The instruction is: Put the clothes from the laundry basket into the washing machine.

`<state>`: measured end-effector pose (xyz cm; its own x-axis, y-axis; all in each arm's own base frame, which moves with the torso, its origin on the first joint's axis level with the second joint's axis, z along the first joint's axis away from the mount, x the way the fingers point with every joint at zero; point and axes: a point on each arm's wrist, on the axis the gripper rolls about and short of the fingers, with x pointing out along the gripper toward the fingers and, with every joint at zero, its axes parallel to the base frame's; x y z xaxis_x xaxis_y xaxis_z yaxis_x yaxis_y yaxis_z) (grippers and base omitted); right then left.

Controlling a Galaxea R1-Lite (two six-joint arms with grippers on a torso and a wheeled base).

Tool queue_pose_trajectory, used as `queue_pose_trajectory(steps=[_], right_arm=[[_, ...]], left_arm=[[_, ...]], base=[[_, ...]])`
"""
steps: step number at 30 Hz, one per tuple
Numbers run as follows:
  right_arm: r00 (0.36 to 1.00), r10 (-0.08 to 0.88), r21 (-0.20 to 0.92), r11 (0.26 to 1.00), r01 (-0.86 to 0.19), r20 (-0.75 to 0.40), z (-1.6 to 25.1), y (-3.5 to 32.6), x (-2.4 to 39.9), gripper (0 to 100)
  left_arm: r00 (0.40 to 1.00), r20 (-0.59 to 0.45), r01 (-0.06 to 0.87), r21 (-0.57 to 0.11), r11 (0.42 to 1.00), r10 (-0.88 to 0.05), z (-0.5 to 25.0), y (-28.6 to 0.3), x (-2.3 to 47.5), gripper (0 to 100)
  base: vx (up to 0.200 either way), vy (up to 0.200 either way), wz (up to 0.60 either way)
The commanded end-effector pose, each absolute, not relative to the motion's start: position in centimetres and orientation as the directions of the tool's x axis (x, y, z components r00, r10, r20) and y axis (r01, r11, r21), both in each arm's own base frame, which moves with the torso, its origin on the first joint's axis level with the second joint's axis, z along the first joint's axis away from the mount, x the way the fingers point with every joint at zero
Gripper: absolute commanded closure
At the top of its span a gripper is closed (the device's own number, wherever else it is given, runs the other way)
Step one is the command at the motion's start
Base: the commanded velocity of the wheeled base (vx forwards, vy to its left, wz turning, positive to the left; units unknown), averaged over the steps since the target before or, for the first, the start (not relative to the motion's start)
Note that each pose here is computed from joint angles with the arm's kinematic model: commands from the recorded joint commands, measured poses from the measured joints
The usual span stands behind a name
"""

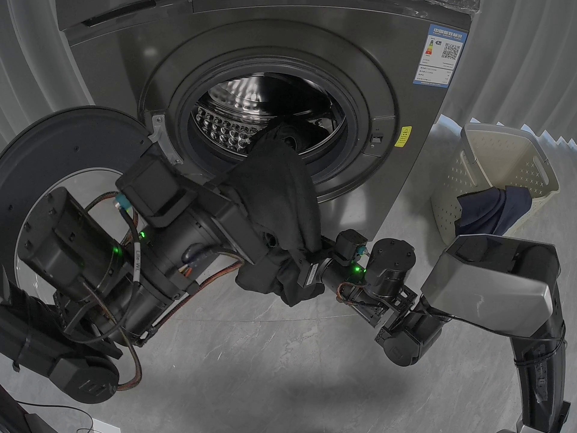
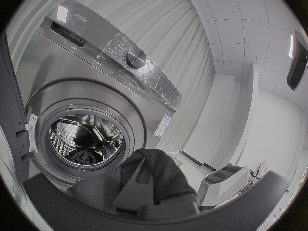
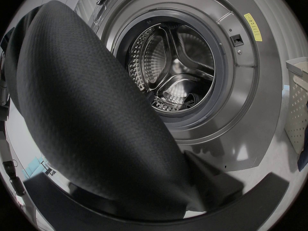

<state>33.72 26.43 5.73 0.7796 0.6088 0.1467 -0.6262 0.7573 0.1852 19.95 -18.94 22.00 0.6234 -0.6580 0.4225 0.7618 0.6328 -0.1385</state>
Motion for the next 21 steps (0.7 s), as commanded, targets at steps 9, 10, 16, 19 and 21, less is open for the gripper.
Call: queue_pose_trajectory(steps=[9,10,16,19,21], right_arm=[[0.808,0.556,0.189,0.787,-0.587,0.194,9.9,23.1,32.9,100],[0.810,0.550,0.190,0.789,-0.584,0.206,10.6,22.6,32.7,100],[0.801,0.531,0.190,0.787,-0.587,0.276,14.5,21.0,30.9,100],[0.797,0.528,0.189,0.785,-0.590,0.295,15.4,20.7,30.4,100],[0.796,0.524,0.191,0.785,-0.589,0.303,15.8,20.7,29.9,100]], left_arm=[[0.754,0.389,0.619,-0.151,0.771,-0.529,21.1,-14.9,23.0,100],[0.762,0.374,0.612,-0.152,0.776,-0.528,20.7,-14.7,23.1,100],[0.803,0.258,0.585,-0.165,0.794,-0.538,17.6,-14.4,23.1,100],[0.824,0.201,0.562,-0.166,0.810,-0.530,16.1,-14.0,23.5,100],[0.835,0.139,0.550,-0.170,0.818,-0.533,14.5,-14.1,23.9,100]], base=[[0.000,0.000,0.00],[0.000,0.000,0.00],[0.000,0.000,0.00],[0.000,0.000,0.00],[0.000,0.000,0.00]])
